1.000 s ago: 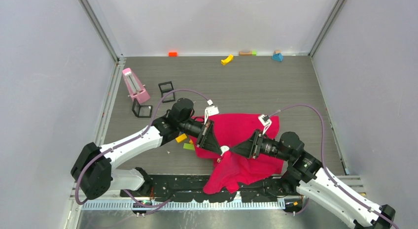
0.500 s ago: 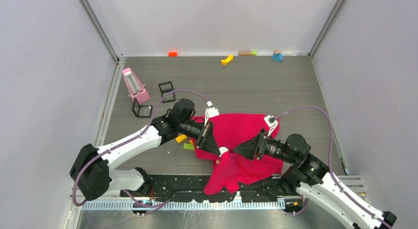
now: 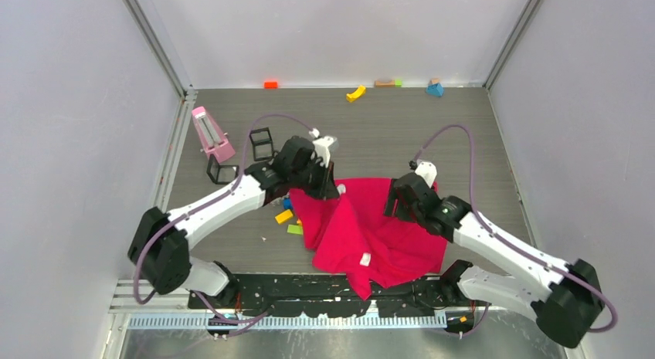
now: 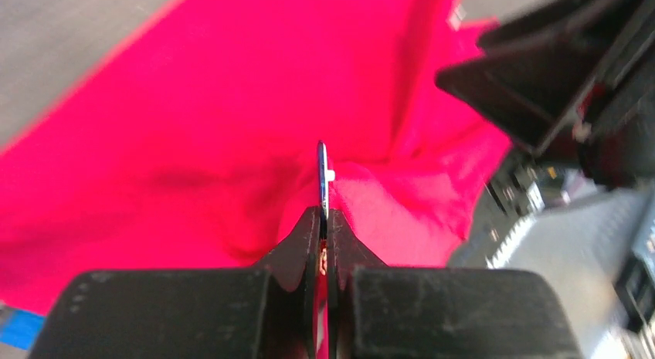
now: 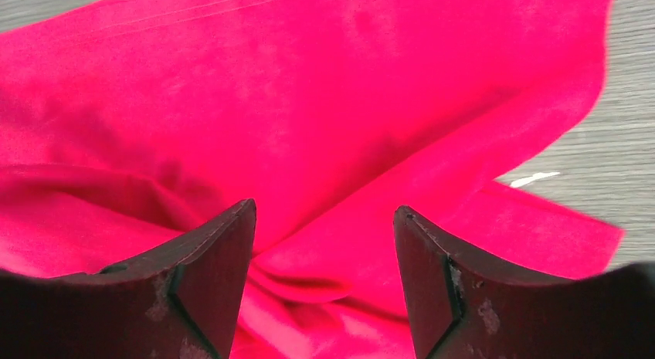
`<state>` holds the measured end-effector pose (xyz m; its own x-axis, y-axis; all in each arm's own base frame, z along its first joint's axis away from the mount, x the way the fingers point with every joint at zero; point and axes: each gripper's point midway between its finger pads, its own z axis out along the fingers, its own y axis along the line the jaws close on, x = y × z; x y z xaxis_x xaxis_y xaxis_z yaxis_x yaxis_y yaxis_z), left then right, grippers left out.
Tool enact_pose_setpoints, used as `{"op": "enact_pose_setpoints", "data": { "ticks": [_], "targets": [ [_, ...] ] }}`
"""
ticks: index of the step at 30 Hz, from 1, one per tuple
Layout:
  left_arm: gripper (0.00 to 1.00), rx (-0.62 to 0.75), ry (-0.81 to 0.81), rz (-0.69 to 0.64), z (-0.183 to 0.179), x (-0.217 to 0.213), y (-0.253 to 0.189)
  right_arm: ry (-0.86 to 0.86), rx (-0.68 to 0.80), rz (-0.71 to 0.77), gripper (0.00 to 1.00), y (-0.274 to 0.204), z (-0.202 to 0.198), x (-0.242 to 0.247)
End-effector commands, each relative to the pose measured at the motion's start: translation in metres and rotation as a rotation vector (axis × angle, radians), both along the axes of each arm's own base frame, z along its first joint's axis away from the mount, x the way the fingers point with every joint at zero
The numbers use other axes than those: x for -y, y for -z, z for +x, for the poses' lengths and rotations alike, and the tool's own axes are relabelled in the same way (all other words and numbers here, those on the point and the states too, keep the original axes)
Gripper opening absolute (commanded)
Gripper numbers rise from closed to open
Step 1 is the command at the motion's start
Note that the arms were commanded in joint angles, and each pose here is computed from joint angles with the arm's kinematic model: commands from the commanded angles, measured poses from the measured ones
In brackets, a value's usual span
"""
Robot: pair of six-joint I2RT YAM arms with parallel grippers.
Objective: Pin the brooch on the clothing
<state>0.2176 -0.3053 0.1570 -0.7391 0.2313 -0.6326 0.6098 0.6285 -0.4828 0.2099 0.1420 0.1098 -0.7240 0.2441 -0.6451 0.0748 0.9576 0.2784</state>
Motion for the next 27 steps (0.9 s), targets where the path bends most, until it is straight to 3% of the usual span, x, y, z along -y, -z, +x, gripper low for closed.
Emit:
{"op": "enact_pose_setpoints", "data": {
  "ticks": [1,7,9,12,14,19,24,27],
  "targets": [
    [0.00,0.130,-0.217,0.064,0.087,-0.016,-0.015,0.127,0.027,-0.126,0.72,-0.002,0.036,0.025],
    [0.03,0.163,-0.334,-0.013,0.178,-0.012,-0.036,0.174,0.009,-0.065,0.75,-0.014,0.066,0.031],
    [0.23,0.158,-0.335,0.000,0.194,-0.012,-0.033,0.173,0.008,-0.068,0.80,-0.023,0.070,0.033],
    [0.70,0.153,-0.329,0.049,0.199,-0.015,-0.029,0.133,-0.010,-0.066,0.90,-0.032,0.067,0.029],
    [0.84,0.167,-0.342,0.059,0.192,-0.022,-0.035,0.099,-0.045,-0.040,0.91,-0.030,0.058,0.023],
    [0.95,0.188,-0.409,0.078,0.146,-0.061,-0.038,0.056,-0.205,0.033,0.90,-0.002,0.020,0.013],
    [0.95,0.068,-0.483,0.092,0.082,-0.097,0.005,0.016,-0.289,0.087,0.89,0.024,-0.018,-0.001],
    [0.95,0.010,-0.512,0.030,0.057,-0.101,0.023,0.025,-0.284,0.094,0.89,0.033,-0.037,-0.007]
  ]
}}
